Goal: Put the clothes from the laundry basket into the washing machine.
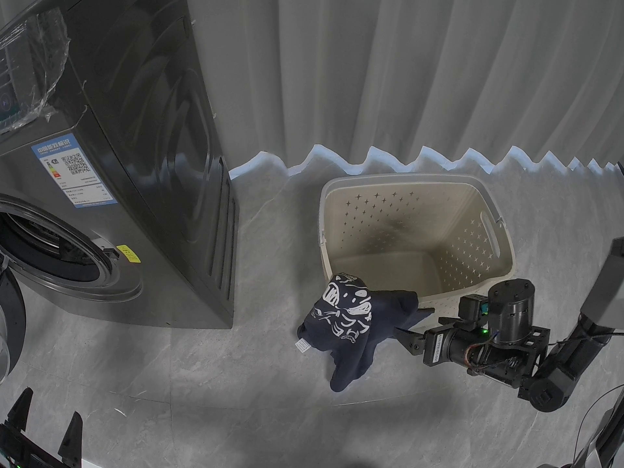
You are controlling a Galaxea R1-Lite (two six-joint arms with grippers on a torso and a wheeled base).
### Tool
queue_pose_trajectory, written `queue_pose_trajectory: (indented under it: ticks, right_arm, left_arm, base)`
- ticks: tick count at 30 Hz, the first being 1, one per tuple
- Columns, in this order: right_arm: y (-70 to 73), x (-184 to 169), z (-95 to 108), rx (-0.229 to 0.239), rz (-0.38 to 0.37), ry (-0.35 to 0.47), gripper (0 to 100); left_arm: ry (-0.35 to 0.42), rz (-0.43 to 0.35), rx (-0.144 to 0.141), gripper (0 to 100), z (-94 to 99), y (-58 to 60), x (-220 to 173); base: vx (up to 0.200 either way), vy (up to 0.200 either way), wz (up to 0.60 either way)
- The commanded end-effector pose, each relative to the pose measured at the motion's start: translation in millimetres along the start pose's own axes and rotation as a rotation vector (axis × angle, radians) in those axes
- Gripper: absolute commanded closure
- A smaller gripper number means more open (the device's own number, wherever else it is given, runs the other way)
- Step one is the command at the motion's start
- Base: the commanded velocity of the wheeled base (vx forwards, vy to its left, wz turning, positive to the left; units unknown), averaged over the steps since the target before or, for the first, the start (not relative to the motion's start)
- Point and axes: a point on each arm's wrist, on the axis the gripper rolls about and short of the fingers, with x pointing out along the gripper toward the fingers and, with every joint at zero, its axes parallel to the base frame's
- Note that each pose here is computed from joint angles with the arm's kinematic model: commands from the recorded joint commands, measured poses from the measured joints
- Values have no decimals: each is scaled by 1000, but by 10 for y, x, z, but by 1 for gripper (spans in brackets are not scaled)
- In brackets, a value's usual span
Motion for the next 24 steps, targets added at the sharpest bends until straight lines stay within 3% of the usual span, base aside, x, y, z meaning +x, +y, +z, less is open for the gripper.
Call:
queue_pose_trajectory:
  ticks: [1, 10, 13, 16, 24]
  right_arm:
    - [95, 183, -165, -21, 24, 48, 0]
    - [166, 294, -203, -27, 44, 26, 0]
    - [170, 352, -200, -25, 47, 5, 0]
    - [167, 368, -216, -26, 45, 7, 0]
    - [196, 582, -129, -21, 50, -42, 0]
  left_arm:
    - [11, 3, -4, 0, -50, 1, 8]
    - [9, -1, 2, 0, -49, 0, 8]
    - [9, -3, 0, 0, -49, -1, 8]
    - [11, 0, 0, 0, -50, 0, 8]
    - [11, 5, 3, 0, -50, 1, 8]
  base:
    - [0, 0, 0]
    - [0, 0, 0]
    - [-200, 0, 0]
    - [0, 0, 0]
    - [0, 0, 0]
